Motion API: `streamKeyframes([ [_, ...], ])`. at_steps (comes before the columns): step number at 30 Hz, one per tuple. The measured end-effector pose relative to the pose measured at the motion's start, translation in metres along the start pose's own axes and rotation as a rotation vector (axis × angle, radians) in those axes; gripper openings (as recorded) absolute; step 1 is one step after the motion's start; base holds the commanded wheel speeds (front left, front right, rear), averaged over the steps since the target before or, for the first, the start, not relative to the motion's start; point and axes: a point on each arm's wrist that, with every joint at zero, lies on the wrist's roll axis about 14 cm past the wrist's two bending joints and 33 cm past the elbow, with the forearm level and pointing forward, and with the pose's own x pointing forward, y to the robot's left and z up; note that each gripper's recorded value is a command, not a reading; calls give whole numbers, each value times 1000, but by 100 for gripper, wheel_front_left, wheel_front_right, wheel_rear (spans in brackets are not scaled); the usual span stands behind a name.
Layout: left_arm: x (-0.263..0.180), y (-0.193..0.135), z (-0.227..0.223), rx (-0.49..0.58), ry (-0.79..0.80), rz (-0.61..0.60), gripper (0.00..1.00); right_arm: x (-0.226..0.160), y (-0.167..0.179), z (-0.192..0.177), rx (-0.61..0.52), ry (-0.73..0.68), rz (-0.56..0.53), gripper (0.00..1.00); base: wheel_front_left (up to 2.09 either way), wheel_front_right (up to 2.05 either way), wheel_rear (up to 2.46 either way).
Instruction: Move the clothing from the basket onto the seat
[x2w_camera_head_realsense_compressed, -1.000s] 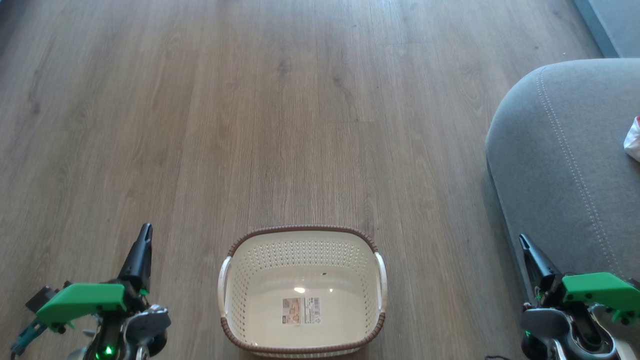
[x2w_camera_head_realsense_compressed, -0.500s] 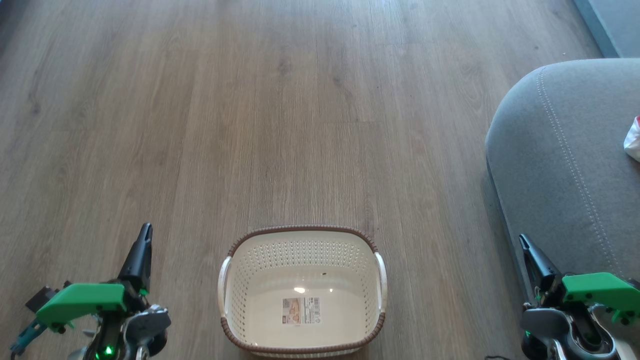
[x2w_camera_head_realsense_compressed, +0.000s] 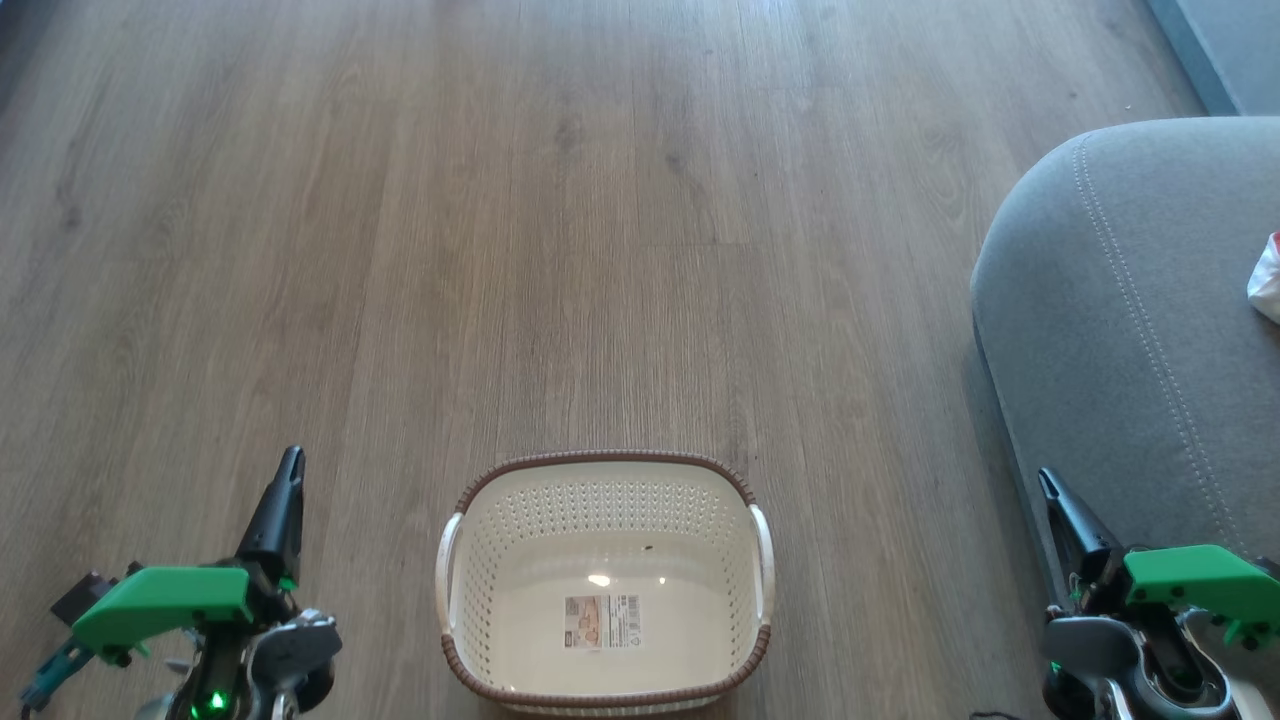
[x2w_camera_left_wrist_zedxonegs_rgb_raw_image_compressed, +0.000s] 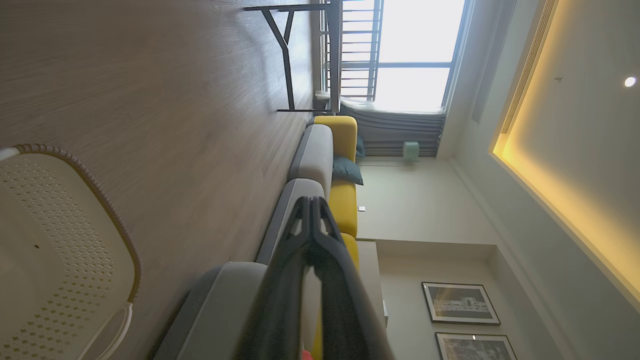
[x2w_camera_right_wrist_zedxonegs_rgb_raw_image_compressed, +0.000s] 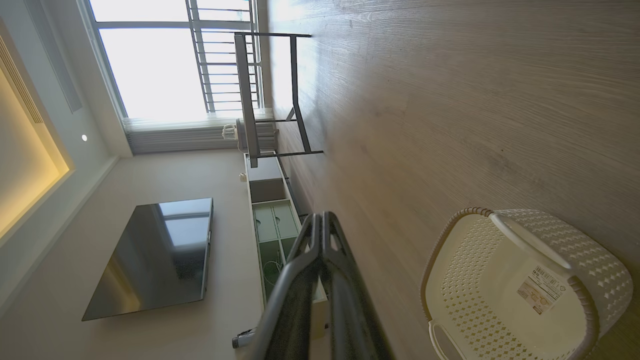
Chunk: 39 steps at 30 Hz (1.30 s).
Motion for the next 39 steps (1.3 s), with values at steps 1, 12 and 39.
streamKeyframes([
  [1,0,0,0,0,0,0,0,0,0,0,0,0,0,0,0,0,0],
  [12,0,0,0,0,0,0,0,0,0,0,0,0,0,0,0,0,0],
  [39,0,0,0,0,0,0,0,0,0,0,0,0,0,0,0,0,0],
])
